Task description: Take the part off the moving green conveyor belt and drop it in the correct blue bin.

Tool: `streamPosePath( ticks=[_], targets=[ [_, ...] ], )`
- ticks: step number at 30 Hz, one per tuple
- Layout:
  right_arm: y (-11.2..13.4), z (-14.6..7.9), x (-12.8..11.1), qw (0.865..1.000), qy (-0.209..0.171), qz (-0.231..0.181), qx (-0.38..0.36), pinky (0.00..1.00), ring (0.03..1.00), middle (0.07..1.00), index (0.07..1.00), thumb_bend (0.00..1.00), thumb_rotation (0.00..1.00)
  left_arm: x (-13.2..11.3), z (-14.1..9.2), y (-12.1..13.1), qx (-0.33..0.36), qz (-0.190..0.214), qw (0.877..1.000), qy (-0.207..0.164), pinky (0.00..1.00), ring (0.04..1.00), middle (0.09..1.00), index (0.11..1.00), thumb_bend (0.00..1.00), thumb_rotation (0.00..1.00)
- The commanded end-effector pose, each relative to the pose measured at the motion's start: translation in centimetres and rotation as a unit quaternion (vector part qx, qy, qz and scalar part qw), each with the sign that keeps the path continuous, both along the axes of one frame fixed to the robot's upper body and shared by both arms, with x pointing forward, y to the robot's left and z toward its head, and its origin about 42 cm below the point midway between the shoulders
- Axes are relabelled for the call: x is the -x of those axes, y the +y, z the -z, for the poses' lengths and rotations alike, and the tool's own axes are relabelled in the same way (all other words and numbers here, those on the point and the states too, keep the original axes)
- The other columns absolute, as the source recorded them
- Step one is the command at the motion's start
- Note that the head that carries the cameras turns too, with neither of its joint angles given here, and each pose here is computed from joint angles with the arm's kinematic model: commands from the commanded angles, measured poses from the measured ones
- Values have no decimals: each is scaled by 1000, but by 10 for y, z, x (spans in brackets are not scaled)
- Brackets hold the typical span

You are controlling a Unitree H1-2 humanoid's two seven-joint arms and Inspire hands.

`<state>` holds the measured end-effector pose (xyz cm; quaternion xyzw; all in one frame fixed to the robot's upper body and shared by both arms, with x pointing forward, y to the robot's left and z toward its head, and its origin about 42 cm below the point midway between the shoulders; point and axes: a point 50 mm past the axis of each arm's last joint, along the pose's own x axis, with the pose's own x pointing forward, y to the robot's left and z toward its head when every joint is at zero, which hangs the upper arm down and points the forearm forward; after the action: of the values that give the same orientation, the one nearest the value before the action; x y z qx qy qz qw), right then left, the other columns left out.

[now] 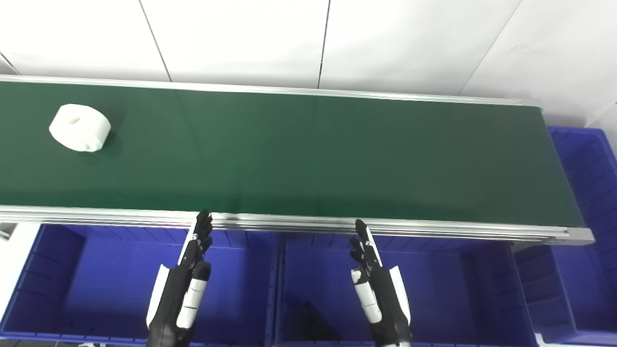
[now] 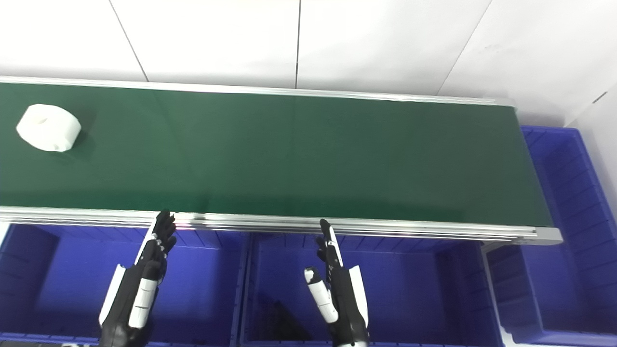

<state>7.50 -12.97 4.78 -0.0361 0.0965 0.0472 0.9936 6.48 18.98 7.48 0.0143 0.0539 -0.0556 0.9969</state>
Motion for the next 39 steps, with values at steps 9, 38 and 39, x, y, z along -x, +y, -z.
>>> streamPosePath(
  ticks=[9,38,39],
  targets=[
    [5,14,-3,999,-31,1,-33,995,972,1000,1000,800,1000,-3,19,-22,-43,3,998,-39,957,984,1000,1000,700,955],
    [-29,29,0,998,-43,1,-41,1000,1000,1000,1000,616,1000,-2,24,-58,-42,5,999,-31,807,912,984,1000,593,836],
    [-30,29,-1,998,-42,0,-42,1000,1000,1000,1000,609,1000,-2,24,-59,-42,4,999,-30,810,913,982,1000,599,835]
  ],
)
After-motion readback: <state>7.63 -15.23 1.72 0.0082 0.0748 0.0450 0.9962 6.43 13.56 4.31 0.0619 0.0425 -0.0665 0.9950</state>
